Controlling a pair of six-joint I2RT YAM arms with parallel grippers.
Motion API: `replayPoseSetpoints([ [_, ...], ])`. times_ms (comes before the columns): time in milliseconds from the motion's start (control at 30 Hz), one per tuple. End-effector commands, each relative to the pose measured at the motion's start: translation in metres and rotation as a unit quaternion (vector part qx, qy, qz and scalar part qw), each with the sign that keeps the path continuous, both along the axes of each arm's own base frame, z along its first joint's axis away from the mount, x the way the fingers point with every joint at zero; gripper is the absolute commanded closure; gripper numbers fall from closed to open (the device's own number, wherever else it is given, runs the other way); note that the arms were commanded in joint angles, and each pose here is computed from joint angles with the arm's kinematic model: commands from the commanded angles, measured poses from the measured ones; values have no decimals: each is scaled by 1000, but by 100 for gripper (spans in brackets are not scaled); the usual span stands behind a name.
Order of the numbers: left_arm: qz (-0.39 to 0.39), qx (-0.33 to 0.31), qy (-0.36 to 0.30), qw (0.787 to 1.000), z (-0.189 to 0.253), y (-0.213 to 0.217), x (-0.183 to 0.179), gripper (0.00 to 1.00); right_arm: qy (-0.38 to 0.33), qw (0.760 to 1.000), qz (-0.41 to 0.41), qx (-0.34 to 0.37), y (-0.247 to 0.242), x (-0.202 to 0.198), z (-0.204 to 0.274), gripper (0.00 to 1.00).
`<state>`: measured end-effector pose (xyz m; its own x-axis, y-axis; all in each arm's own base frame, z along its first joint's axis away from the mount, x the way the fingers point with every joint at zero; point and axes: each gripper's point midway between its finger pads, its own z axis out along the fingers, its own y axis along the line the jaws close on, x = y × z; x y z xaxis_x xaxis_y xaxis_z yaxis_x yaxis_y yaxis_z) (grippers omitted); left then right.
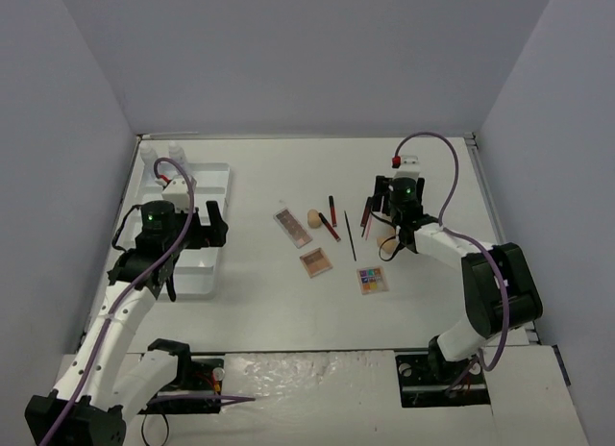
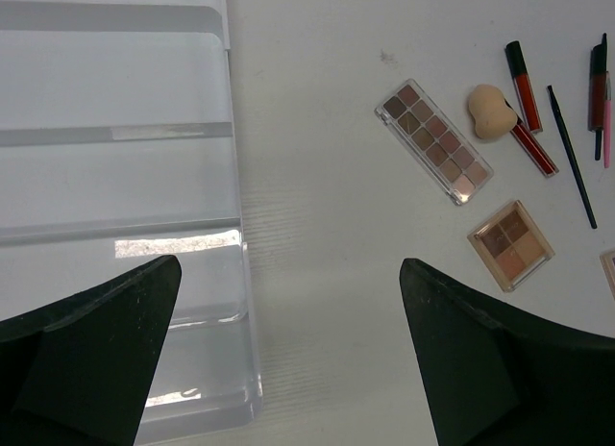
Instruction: Organize the makeup
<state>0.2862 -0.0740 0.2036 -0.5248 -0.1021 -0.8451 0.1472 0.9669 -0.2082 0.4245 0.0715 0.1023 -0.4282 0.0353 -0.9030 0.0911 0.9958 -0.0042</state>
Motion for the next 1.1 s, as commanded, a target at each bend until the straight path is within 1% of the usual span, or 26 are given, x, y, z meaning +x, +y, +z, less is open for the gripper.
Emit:
replayPoseSetpoints([
  [0,-13,-3,-31,999,15,-6,7,3,-63,998,8,6,9,25,34,38],
  [200,-11,-2,-27,1000,13,-5,7,3,-64,998,6,4,8,28,29,50],
  [300,-12,2,-25,1000,11,-4,5,3,-66,998,6,0,7,29,29,61],
  [433,-11,6,-25,1000,7,-2,3,3,-65,998,8,-9,6,29,27,82],
  [533,-12,6,-27,1000,5,-2,2,3,-73,997,18,-11,8,29,35,96],
  [633,-11,5,-32,999,6,-2,1,3,-90,995,43,1,20,32,52,100],
  [800,-7,6,-38,999,8,0,0,3,-125,985,114,22,62,33,93,100],
  [900,-3,7,-38,999,12,2,-2,3,-142,967,210,43,121,28,121,100],
  [1067,11,5,-42,999,22,6,-6,3,-148,935,315,68,192,14,139,100],
])
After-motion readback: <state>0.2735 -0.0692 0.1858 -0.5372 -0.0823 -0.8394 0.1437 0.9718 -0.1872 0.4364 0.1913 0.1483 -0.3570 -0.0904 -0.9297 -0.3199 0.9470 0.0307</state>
